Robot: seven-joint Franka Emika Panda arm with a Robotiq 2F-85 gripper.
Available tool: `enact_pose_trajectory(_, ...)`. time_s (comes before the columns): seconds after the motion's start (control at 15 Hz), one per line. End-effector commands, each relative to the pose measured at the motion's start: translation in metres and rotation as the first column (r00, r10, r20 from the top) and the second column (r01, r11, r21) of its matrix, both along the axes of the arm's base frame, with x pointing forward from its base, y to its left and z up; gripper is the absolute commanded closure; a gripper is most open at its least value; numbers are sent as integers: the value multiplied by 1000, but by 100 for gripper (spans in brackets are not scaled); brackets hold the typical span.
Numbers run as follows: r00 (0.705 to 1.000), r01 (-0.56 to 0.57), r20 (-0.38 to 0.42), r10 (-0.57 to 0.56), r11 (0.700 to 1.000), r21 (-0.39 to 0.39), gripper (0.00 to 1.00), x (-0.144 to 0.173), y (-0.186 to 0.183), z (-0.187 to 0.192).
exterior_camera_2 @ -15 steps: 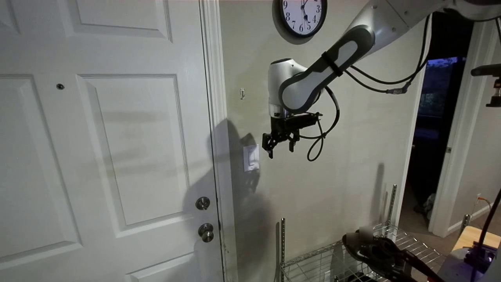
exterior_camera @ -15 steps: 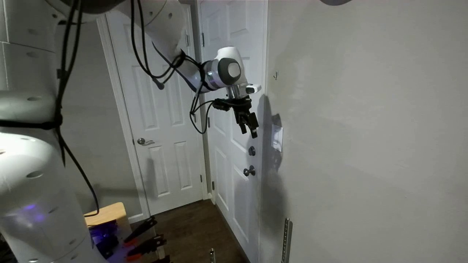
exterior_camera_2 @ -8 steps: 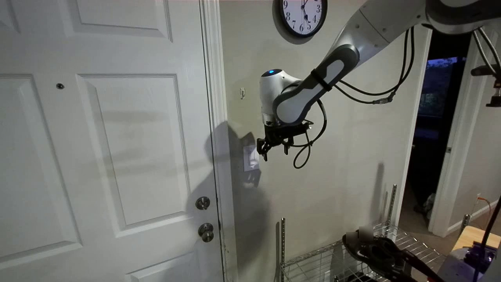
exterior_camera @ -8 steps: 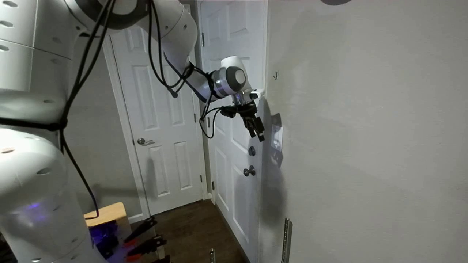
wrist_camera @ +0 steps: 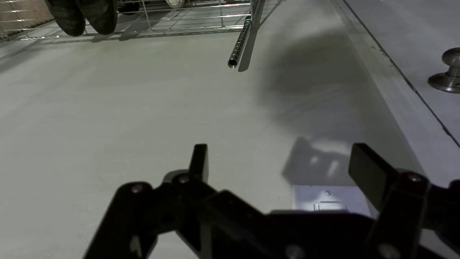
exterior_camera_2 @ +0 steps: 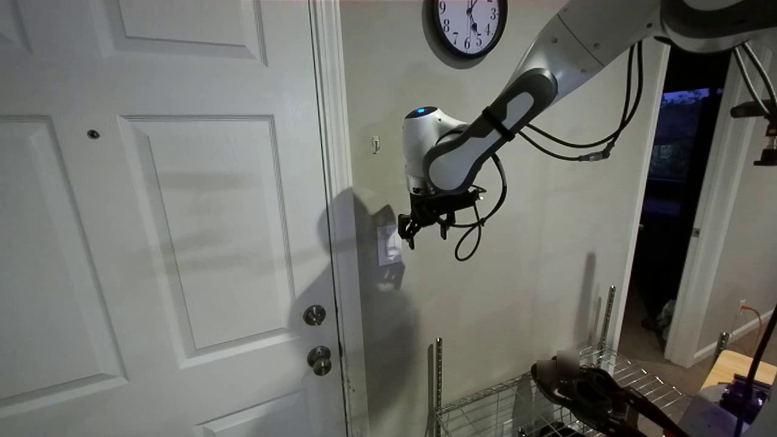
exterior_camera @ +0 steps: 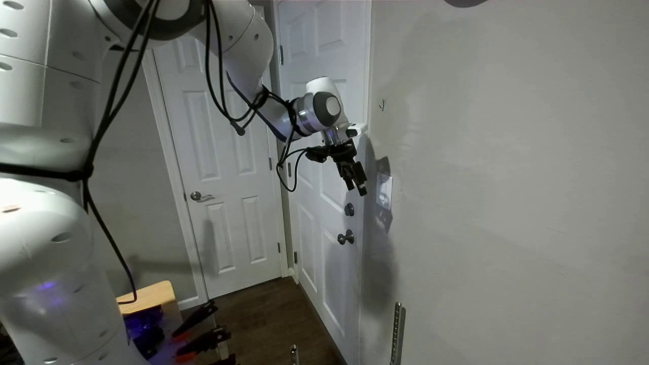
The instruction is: Switch off the light
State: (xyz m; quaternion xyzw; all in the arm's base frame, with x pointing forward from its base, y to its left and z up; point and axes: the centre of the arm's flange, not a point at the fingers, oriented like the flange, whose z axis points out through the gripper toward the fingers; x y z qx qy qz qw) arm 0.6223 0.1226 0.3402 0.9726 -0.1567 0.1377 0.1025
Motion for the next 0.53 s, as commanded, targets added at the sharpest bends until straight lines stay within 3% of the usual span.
enact_pose_trajectory(0.0, 1000, 0, 0, 0, 1000, 0, 0, 0, 0, 0)
enact_pose_trajectory(0.33, 1000, 8, 16, -9, 1000, 23, 0, 3, 1, -5)
enact_pose_trajectory(0.47, 1000, 10, 19, -11, 998, 69, 0, 6, 3, -9)
